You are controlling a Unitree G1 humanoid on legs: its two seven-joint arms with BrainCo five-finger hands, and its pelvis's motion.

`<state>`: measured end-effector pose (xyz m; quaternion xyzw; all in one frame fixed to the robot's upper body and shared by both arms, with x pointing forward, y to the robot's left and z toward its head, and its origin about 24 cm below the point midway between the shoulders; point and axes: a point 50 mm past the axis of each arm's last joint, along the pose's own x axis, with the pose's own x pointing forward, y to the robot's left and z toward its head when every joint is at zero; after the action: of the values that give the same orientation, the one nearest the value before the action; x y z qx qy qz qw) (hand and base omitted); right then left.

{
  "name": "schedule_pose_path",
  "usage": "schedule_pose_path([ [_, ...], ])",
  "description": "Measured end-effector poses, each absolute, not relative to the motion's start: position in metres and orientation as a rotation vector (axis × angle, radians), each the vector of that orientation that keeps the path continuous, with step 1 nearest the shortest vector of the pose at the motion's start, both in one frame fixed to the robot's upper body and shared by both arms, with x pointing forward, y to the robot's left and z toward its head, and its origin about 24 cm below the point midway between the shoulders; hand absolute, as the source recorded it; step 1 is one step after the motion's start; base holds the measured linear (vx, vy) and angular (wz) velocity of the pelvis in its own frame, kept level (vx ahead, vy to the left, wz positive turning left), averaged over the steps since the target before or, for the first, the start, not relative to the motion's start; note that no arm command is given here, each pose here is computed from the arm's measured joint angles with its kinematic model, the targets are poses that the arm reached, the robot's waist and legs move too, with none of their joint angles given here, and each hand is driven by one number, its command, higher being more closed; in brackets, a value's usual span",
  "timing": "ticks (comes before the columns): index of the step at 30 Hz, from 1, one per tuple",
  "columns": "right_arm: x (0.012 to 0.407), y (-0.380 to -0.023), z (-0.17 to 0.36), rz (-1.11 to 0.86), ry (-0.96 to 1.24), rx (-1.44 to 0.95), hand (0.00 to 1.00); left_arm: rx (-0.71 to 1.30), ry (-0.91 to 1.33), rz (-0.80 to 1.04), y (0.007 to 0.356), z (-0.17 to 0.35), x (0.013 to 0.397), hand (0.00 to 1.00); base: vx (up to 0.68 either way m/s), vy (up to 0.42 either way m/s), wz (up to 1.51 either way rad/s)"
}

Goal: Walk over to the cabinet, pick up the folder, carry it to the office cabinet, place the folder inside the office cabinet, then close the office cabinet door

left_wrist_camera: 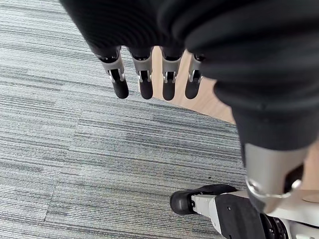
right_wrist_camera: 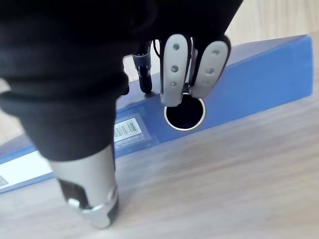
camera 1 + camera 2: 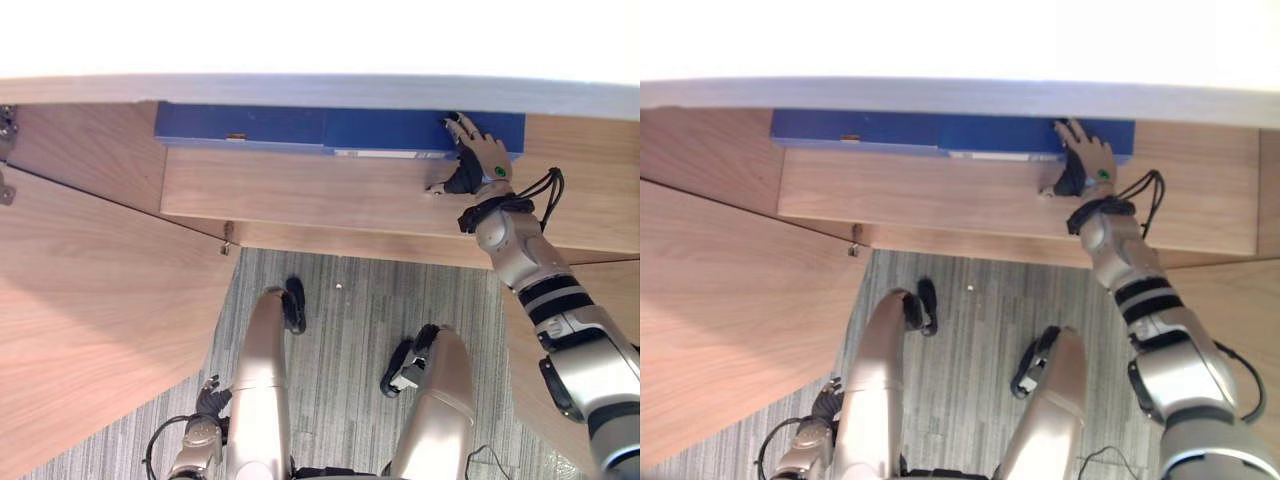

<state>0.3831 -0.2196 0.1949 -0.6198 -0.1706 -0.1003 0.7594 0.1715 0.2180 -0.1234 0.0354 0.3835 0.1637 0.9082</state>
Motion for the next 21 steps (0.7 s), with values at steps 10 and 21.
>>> schedule_pose_path([
  [10, 0.388, -0.227, 0.164, -0.170, -0.186, -1.356, 0.00, 0.053, 0.732, 0.325, 0.218, -0.114, 0.184, 0.00, 0.02, -0.029, 0.07],
  [21, 0.387, -0.205, 0.105, 0.048, 0.054, -1.389, 0.00, 0.033, 0.732, 0.299, 0.218, -0.115, 0.181, 0.00, 0.06, -0.019, -0.07],
])
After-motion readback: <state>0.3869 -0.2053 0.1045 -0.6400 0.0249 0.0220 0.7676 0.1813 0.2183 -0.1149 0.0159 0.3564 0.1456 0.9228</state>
